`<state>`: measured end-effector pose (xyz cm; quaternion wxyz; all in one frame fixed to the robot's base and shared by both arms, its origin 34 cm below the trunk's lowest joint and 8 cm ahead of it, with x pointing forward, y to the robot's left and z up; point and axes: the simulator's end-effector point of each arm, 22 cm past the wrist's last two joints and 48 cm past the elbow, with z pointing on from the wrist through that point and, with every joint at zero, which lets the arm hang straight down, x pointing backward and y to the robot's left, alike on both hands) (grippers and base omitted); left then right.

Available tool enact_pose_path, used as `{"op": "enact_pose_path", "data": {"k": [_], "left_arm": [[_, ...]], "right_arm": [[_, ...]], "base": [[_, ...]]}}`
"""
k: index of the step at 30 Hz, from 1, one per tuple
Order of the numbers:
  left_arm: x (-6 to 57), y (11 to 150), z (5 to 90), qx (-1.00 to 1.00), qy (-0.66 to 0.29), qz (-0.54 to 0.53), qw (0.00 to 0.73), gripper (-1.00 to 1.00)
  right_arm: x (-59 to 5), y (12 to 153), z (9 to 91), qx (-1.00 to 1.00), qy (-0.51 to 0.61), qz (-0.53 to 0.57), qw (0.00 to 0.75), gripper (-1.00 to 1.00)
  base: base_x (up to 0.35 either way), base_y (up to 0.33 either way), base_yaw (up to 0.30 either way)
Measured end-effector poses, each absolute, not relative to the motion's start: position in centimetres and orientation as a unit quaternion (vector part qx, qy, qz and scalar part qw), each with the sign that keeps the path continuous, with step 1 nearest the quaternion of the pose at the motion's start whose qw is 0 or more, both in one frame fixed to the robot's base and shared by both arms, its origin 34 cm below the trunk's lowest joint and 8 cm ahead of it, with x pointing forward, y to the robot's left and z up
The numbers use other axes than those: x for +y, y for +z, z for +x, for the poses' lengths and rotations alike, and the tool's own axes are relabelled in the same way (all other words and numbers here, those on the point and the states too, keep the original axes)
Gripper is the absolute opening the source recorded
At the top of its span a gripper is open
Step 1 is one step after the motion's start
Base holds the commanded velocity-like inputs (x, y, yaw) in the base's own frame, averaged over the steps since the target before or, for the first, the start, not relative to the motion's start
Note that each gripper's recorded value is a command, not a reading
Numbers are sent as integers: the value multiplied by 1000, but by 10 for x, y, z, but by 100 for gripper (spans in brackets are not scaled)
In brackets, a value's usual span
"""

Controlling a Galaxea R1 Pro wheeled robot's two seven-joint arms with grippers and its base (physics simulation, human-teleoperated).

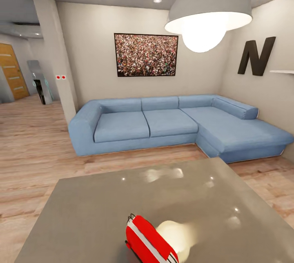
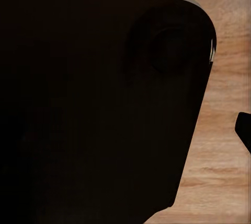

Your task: Turn on the radio receiver that's on the table in the living room.

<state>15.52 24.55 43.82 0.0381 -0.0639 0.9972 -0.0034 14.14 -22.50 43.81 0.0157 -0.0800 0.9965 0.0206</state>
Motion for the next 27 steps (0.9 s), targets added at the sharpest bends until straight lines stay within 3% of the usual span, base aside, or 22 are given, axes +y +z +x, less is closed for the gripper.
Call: {"op": "enact_pose_path", "data": {"k": [10, 27], "left_arm": [[246, 438, 155, 997, -3, -64, 39, 100], [247, 438, 155, 997, -2, -65, 39, 100]], "right_arm": [[-225, 438, 141, 996, 21, -80, 16, 100], [-225, 438, 142, 996, 20, -80, 16, 100]], "base": [[0, -231, 15], [0, -6, 257]]}}
